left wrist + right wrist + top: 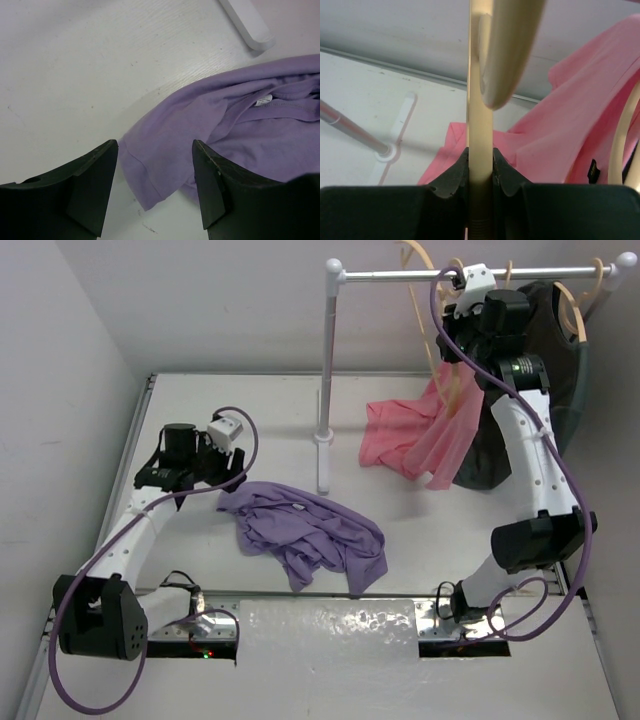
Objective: Place the t-shirt on the hanger
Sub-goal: Pick up the hanger from the clothesline, then place the T-shirt on the hanger.
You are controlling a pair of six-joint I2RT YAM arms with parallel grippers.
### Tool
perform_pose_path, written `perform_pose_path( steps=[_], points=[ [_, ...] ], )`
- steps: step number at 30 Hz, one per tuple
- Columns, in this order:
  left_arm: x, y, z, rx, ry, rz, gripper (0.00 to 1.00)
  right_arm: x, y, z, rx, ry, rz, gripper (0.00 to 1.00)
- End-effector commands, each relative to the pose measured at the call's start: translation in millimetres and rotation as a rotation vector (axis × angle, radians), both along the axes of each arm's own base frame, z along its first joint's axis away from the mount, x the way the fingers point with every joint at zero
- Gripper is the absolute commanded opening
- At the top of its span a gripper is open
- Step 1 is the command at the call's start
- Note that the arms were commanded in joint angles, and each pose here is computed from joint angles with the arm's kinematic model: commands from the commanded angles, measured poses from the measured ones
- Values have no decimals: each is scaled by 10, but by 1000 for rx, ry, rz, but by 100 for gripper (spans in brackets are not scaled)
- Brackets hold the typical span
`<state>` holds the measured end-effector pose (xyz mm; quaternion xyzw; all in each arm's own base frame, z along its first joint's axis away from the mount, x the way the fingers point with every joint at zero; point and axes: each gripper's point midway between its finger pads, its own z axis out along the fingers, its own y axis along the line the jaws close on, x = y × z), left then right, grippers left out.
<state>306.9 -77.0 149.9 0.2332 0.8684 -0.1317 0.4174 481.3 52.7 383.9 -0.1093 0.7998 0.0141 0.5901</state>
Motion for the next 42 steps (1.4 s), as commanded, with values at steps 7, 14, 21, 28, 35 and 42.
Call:
perform_pose_path(
  steps=[7,14,21,28,35,42],
  points=[
    [276,-42,250,-2,-79,-36,58,-210,172,468,35,-127,105,0],
    [169,-284,267,8,-65,-186,54,-596,331,36,47,-5,180,0],
    [-349,-873,-313,301,50,-548,56,-1114,460,-588,47,117,236,0],
    [42,-816,-679,449,90,-529,49,-1323,520,-774,61,196,278,0],
    [78,-838,-944,471,125,-531,46,-1634,491,-1069,74,251,283,0],
    [339,-790,-720,492,44,-397,2,-1990,747,-1281,123,310,442,0]
  ],
)
